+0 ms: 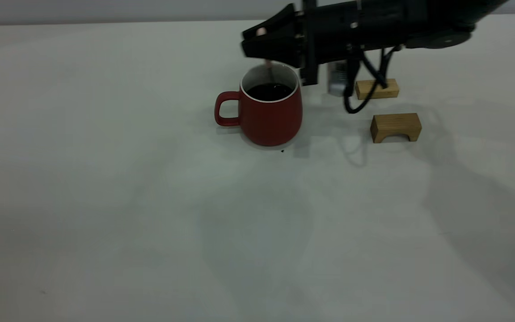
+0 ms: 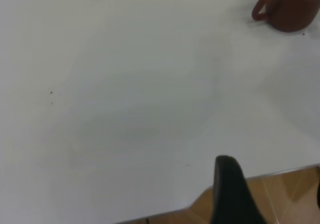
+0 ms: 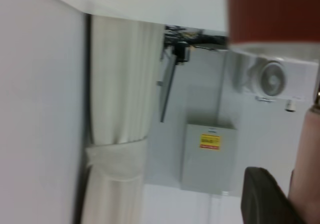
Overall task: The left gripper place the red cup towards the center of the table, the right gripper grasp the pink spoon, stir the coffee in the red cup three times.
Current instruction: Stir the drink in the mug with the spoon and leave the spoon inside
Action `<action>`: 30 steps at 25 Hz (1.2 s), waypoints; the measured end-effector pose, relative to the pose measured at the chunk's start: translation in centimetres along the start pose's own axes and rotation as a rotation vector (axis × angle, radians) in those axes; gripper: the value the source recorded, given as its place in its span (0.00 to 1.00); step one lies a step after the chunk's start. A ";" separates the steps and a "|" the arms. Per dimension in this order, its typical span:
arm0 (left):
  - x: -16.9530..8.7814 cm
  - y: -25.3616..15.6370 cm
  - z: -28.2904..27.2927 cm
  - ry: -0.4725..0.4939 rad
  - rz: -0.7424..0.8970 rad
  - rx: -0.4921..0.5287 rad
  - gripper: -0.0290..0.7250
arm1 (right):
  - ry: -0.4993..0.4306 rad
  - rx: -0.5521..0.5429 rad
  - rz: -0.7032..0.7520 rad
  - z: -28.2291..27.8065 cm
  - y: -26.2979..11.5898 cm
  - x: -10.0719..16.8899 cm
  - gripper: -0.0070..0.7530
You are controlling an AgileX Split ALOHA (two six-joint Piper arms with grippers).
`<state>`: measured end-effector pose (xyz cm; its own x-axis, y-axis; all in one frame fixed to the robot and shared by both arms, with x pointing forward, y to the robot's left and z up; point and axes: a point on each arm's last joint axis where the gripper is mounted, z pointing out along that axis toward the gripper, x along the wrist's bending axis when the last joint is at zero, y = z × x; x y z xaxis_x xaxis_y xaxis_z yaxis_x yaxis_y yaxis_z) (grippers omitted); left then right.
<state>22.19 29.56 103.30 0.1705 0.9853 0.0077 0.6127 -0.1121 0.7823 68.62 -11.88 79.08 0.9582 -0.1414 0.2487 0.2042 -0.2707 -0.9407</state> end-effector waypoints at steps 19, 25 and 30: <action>0.0 0.0 0.0 0.000 0.001 0.000 0.68 | -0.072 -0.012 -0.203 -0.8 0.6 -1.1 0.70; 0.0 0.0 0.0 0.000 0.001 0.000 0.68 | -0.209 -0.034 -0.317 -0.4 -1.1 -1.8 0.71; 0.0 0.0 0.0 0.000 0.001 0.000 0.68 | -0.400 -0.080 -0.495 -0.8 -3.0 -2.4 0.71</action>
<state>22.19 29.56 103.30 0.1711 0.9852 0.0085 0.6125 -0.1131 0.7823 65.52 -11.48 81.50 0.7581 0.3808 0.5294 0.6410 -0.2854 -0.7125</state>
